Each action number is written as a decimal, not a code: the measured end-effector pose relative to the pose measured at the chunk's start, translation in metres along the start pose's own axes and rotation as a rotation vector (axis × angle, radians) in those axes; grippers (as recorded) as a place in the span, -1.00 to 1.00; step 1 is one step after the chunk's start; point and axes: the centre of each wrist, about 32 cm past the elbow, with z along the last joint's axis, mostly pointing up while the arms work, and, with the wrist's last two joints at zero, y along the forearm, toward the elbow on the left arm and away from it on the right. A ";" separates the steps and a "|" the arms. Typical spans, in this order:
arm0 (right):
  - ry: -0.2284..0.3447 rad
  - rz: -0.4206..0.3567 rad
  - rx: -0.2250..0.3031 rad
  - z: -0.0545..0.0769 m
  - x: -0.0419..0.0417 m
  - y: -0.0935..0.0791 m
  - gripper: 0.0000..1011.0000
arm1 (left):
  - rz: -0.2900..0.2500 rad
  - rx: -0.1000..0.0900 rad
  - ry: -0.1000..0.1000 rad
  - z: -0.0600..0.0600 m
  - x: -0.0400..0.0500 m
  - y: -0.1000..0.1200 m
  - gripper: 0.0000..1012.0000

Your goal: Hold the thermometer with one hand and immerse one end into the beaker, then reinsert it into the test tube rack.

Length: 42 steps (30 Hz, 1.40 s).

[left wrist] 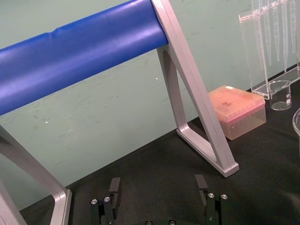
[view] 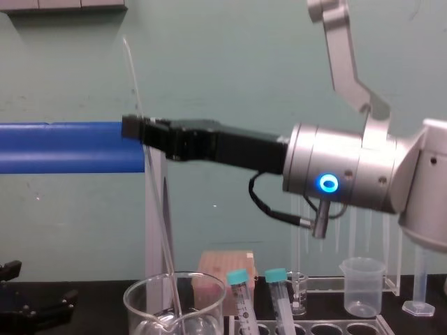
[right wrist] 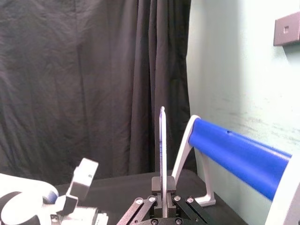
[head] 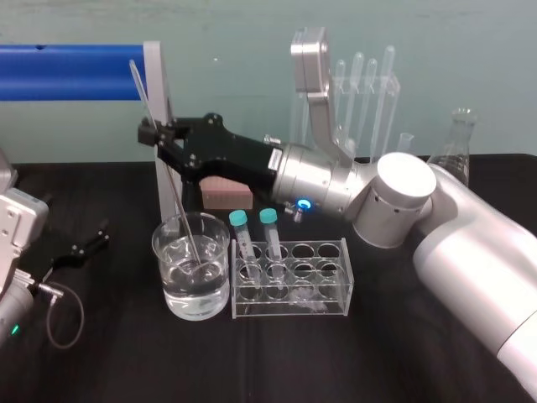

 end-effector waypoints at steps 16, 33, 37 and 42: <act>0.033 -0.026 -0.012 -0.029 -0.0014 -0.007 -0.89 | 0.000 0.000 0.000 0.000 0.0000 0.000 0.99; 0.049 -0.038 -0.008 -0.032 -0.0025 -0.007 -0.89 | 0.000 0.000 0.000 0.000 0.0000 0.000 0.99; 0.049 -0.039 -0.009 -0.032 -0.0028 -0.008 -0.89 | 0.000 0.000 0.000 0.000 0.0000 0.000 0.99; 0.049 -0.042 -0.008 -0.032 -0.0026 -0.009 -0.89 | 0.000 0.000 0.000 0.000 0.0000 0.000 0.99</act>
